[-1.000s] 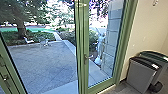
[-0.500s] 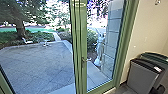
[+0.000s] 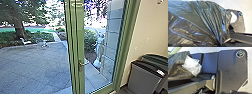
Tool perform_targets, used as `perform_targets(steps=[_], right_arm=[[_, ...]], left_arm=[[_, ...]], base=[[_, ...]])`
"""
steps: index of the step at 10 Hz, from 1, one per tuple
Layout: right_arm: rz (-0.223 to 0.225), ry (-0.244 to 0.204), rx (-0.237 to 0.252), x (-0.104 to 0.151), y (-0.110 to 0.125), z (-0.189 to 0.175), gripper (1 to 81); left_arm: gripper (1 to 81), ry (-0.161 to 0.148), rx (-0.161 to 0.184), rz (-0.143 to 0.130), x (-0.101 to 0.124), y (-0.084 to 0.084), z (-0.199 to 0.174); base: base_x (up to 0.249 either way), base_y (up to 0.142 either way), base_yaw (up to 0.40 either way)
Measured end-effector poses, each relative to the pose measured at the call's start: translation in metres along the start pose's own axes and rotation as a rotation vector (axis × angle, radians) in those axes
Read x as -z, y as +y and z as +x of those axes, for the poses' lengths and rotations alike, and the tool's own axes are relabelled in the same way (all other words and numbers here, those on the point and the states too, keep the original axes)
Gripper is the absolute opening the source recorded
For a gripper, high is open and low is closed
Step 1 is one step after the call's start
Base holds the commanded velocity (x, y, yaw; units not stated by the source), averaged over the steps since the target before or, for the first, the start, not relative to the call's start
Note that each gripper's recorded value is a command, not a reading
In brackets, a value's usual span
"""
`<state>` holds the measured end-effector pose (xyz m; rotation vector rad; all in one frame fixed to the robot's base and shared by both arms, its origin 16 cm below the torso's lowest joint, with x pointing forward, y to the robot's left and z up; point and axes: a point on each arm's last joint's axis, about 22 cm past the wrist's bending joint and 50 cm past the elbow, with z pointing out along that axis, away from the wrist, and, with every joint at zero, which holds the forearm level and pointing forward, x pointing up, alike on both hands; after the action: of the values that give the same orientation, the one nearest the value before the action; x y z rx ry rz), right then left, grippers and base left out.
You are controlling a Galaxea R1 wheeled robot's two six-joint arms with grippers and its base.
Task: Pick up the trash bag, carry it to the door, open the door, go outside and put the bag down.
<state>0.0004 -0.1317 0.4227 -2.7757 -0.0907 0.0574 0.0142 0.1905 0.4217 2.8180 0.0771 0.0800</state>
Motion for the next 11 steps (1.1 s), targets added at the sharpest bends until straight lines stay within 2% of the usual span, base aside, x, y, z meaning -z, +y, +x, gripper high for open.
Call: perform_targets(steps=[5,7,9,11], right_arm=[[-0.002,0.001,0.0,0.0,0.0006,0.0,81.1],[-0.001,0.0,0.008,0.0,0.0003,0.0001,81.1],[0.001,0.002,0.0,-0.0004,-0.0013,0.0,81.1],[0.0,0.001,0.009,-0.0003,-0.0009,0.0004,81.1]], left_arm=[[1.0,-0.01,0.004,-0.002,-0.0008,0.0027,-0.0111],[1.0,-0.005,0.003,-0.002,-0.001,0.003,-0.0075],[1.0,-0.008,0.004,0.009,0.0011,-0.0054,-0.0101],[1.0,-0.002,0.002,-0.003,-0.0011,0.0037,-0.005]], base=[[0.171,0.0,0.0],[0.168,-0.073,0.0],[0.168,-0.101,0.0],[0.168,-0.102,0.0]])
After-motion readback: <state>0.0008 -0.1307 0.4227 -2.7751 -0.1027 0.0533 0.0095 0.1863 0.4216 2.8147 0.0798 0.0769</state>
